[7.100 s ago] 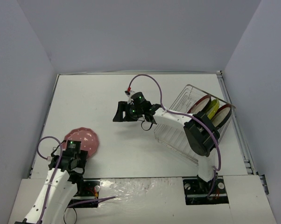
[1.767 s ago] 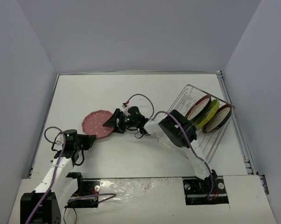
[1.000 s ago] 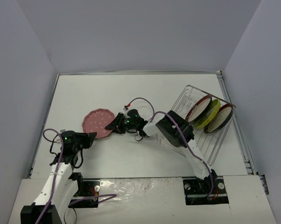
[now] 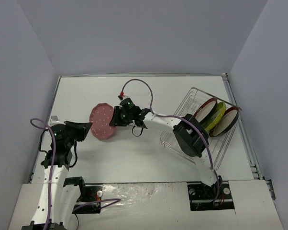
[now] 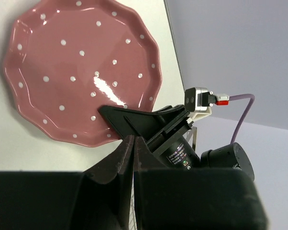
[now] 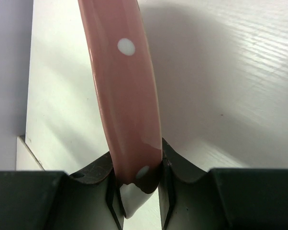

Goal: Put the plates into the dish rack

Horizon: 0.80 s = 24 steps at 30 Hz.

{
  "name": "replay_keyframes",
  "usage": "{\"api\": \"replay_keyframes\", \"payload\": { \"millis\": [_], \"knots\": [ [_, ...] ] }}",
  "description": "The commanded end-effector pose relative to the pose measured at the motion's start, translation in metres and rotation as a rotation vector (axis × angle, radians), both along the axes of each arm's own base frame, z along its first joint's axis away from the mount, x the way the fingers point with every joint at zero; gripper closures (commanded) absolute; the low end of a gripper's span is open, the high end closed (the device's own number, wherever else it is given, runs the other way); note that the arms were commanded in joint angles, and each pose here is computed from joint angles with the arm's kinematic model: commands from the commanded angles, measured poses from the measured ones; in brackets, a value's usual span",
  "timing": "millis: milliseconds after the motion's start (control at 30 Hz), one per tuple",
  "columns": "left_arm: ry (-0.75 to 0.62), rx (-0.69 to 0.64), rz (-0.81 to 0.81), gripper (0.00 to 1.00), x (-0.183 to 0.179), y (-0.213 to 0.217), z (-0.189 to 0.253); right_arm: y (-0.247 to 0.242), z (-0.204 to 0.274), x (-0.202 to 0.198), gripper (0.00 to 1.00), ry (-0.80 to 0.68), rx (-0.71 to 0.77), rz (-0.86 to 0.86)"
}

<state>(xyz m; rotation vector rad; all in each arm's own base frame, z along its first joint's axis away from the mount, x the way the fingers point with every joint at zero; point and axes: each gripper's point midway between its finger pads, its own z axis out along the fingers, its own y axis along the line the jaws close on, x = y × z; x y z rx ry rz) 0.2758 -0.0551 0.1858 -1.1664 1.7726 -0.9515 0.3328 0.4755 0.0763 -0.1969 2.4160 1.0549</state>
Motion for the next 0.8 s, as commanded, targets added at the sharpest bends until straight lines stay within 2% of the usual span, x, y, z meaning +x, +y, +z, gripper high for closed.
{"api": "replay_keyframes", "payload": {
  "millis": [0,200,433,600,767],
  "knots": [
    [-0.045,0.093,-0.061,1.0,0.002,0.0,0.027,0.004,0.147,0.03,1.0,-0.263,0.181,-0.038],
    [0.018,0.167,-0.091,1.0,0.003,0.004,0.019,-0.013,0.198,0.036,1.0,-0.341,0.182,-0.093],
    [0.03,0.17,-0.105,1.0,0.012,0.004,0.012,-0.037,0.239,0.046,1.0,-0.41,0.138,-0.181],
    [0.092,0.21,-0.077,1.0,0.019,0.014,0.002,-0.083,0.252,0.062,1.0,-0.439,0.041,-0.33],
    [0.117,0.24,-0.053,1.0,0.028,0.022,-0.007,-0.15,0.279,0.066,1.0,-0.462,-0.013,-0.51]
  ]
}}
